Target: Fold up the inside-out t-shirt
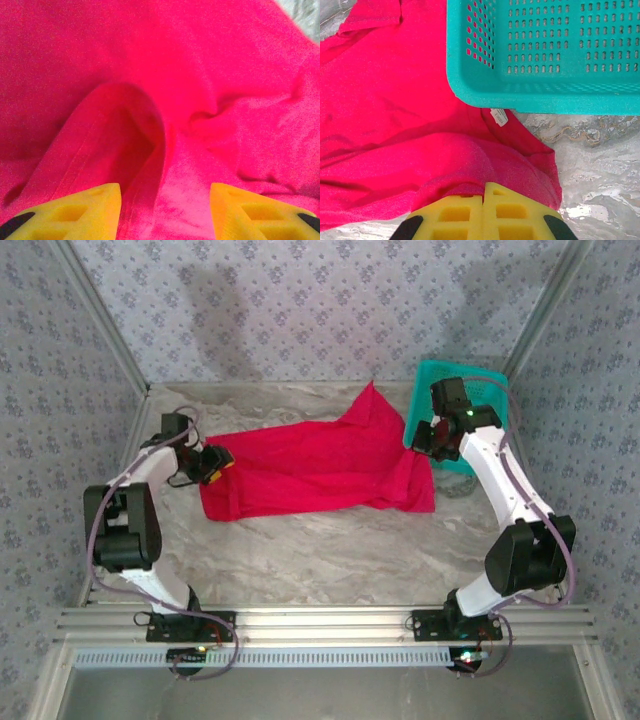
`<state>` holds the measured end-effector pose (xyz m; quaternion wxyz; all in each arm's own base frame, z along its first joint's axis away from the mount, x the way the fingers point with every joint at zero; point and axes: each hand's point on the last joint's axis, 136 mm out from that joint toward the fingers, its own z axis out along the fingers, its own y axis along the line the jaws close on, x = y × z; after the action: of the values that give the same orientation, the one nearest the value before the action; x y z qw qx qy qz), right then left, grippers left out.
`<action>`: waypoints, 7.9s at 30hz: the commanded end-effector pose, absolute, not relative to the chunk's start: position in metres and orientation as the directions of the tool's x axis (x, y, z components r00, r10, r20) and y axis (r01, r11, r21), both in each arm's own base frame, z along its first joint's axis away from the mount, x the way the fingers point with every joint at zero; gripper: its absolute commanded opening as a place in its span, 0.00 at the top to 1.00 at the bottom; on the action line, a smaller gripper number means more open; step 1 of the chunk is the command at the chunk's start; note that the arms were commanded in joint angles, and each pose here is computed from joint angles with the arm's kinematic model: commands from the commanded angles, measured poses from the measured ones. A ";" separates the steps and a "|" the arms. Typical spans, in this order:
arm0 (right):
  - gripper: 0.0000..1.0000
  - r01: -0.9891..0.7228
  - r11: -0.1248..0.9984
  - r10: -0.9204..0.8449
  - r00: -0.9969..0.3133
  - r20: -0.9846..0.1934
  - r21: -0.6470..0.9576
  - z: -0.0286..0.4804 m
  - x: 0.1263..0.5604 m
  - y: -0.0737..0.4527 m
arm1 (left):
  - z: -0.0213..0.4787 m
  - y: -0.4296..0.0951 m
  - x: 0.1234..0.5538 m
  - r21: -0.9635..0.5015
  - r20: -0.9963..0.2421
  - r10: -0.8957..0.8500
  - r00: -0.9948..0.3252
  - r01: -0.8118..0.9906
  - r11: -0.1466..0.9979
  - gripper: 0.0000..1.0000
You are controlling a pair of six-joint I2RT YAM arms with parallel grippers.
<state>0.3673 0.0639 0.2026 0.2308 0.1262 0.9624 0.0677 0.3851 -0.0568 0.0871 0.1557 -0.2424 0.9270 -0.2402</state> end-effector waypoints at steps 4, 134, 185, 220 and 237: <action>1.00 0.191 0.964 0.255 -0.866 -0.431 0.186 0.205 0.369 0.068 | 0.070 -0.054 0.343 -0.264 -0.205 -0.425 -0.882 -0.368 0.891 0.50; 0.59 0.146 0.983 0.152 -0.987 -0.049 0.109 -0.012 0.267 0.147 | 0.023 0.024 0.349 -0.462 -0.214 -0.788 -0.577 -0.651 0.602 0.03; 1.00 0.274 0.871 0.437 -0.810 -0.391 0.407 0.101 0.560 0.212 | 0.089 -0.065 0.402 -0.490 -0.370 -0.499 -0.784 -0.291 0.822 0.06; 0.53 0.153 0.872 0.353 -0.855 -0.380 0.465 0.113 0.529 0.212 | 0.107 -0.087 0.459 -0.575 -0.350 -0.553 -0.756 -0.293 0.764 0.07; 0.52 0.275 0.904 0.393 -0.837 -0.380 0.328 0.025 0.582 0.192 | 0.014 0.029 0.520 -0.518 -0.183 -0.760 -0.624 -0.596 0.614 0.09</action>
<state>0.5795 0.2144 0.0479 0.2358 0.1588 0.9420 0.1782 0.5268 0.0051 0.0489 0.2372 -0.3488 0.8740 -0.2411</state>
